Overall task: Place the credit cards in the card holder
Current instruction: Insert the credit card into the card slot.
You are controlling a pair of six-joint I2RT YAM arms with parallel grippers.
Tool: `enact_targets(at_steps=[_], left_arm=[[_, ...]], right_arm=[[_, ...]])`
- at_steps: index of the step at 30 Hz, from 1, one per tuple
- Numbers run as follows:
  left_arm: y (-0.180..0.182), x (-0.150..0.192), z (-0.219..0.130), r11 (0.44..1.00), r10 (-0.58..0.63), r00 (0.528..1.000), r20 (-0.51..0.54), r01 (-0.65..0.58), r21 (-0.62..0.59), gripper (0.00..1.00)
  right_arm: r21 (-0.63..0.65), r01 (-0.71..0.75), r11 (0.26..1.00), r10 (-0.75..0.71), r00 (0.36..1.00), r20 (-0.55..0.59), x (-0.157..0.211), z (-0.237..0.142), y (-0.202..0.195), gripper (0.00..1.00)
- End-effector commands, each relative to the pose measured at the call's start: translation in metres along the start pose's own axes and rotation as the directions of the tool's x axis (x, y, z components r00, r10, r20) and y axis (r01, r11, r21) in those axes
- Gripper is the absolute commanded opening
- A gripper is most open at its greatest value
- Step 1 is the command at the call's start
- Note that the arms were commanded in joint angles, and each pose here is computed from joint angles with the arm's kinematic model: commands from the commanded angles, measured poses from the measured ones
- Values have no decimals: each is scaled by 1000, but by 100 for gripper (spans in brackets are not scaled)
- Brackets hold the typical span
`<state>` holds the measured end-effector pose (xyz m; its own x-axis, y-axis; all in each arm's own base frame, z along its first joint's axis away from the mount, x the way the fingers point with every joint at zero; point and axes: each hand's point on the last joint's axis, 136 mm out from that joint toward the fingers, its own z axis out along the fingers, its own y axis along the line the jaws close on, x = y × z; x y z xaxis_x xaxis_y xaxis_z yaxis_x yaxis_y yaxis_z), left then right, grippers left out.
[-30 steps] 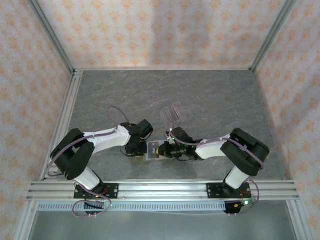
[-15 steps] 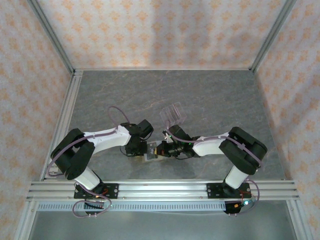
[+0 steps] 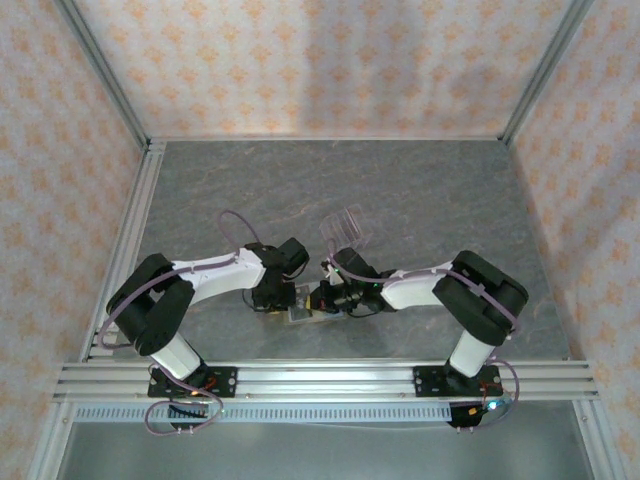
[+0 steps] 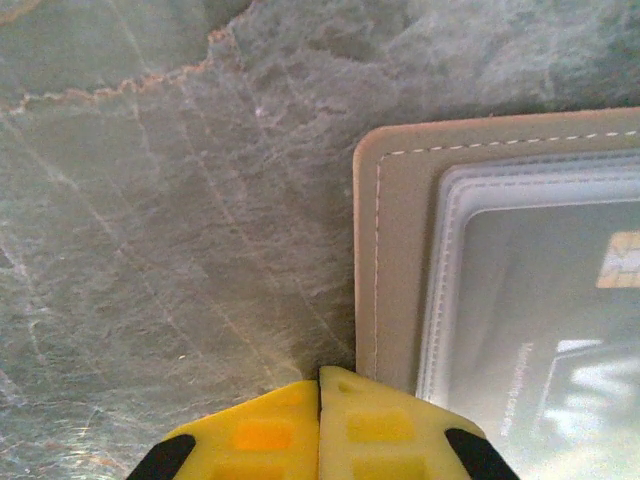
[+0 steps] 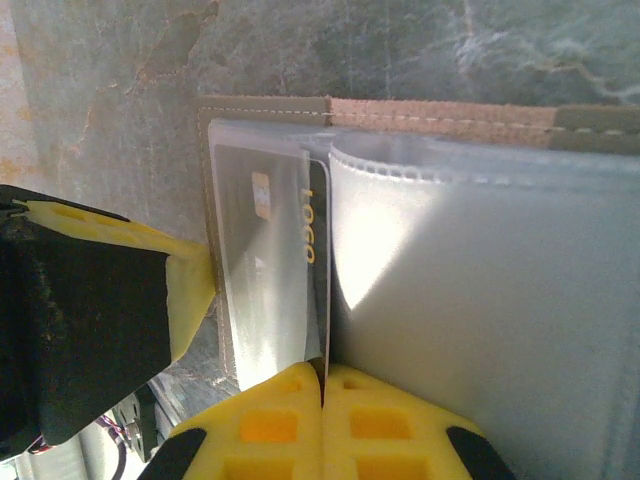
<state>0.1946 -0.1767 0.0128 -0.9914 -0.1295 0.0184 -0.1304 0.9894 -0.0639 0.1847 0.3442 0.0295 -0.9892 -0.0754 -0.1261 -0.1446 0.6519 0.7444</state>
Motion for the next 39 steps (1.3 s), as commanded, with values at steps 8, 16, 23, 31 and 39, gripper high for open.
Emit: enact_targets(at_steps=[8,16,23,31,39], left_arm=[[-8,-3,8,1000,2,1000,11,-2,14,8],[-3,1,5,1000,-3,1000,17,3,17,8],[-2,3,3,1000,-3,1000,20,2,24,8],[-2,4,1,1000,0,1000,22,-1,25,8],[-5,3,-3,1000,7,1000,31,-7,25,8]], right_arm=[[-9,-44,999,44,999,14,2,7,-7,2],[95,15,995,-24,996,88,-8,-30,3,21],[186,49,981,-76,987,143,-15,-63,9,30],[392,147,908,-192,978,80,-26,-83,1,32],[479,193,856,-226,974,11,-36,-71,-10,34]])
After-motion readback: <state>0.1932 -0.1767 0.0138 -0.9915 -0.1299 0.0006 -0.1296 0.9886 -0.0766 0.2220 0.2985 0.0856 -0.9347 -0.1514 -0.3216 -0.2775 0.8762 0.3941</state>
